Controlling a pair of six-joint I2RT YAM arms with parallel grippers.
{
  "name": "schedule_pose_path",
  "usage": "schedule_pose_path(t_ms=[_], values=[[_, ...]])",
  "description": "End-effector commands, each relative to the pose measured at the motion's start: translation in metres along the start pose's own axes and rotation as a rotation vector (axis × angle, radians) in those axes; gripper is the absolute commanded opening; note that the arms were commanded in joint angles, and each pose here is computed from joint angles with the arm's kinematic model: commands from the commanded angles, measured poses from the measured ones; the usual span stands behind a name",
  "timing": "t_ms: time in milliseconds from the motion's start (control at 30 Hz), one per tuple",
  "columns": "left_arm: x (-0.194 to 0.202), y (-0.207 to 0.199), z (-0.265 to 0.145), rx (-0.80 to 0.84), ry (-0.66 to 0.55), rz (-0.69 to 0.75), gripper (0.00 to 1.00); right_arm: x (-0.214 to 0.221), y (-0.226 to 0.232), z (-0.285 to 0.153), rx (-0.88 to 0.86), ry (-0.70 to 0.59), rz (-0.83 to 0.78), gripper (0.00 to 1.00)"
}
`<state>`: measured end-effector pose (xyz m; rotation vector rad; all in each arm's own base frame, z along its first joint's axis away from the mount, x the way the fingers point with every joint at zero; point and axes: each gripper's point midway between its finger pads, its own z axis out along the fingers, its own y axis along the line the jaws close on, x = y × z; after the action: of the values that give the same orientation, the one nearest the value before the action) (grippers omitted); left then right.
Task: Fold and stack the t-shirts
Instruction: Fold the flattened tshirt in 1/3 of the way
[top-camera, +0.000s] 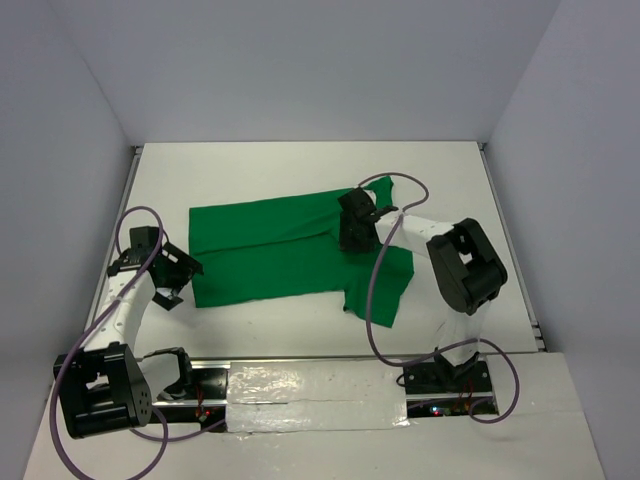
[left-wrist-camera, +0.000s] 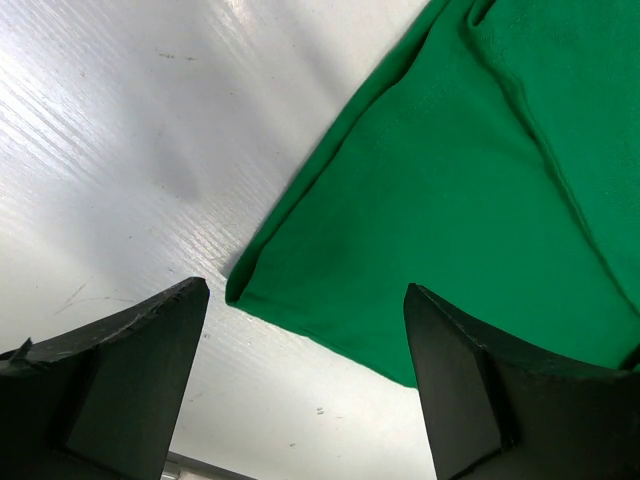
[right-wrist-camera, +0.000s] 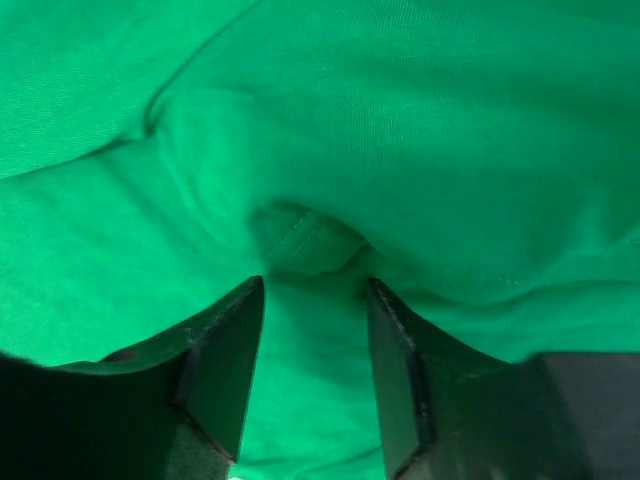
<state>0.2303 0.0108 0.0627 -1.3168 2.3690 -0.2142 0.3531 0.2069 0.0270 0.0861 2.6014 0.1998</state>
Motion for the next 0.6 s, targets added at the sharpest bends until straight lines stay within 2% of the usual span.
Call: schedule_pose_path(t_ms=[0, 400, 500, 567], values=[[-0.003, -0.005, -0.002, 0.021, -0.019, -0.005, 0.92, -0.022, 0.017, 0.003, -0.037, -0.057, 0.010, 0.52], [-0.003, -0.007, -0.002, 0.028, -0.015, 0.006, 0.92, -0.036, 0.017, 0.016, 0.024, -0.072, 0.025, 0.43], [-0.003, -0.007, -0.002, 0.028, -0.015, 0.006, 0.92, -0.036, 0.017, 0.015, 0.022, -0.078, 0.034, 0.35], [-0.003, -0.007, -0.002, 0.030, -0.016, 0.008, 0.92, -0.039, 0.018, 0.010, 0.015, -0.089, 0.040, 0.25]])
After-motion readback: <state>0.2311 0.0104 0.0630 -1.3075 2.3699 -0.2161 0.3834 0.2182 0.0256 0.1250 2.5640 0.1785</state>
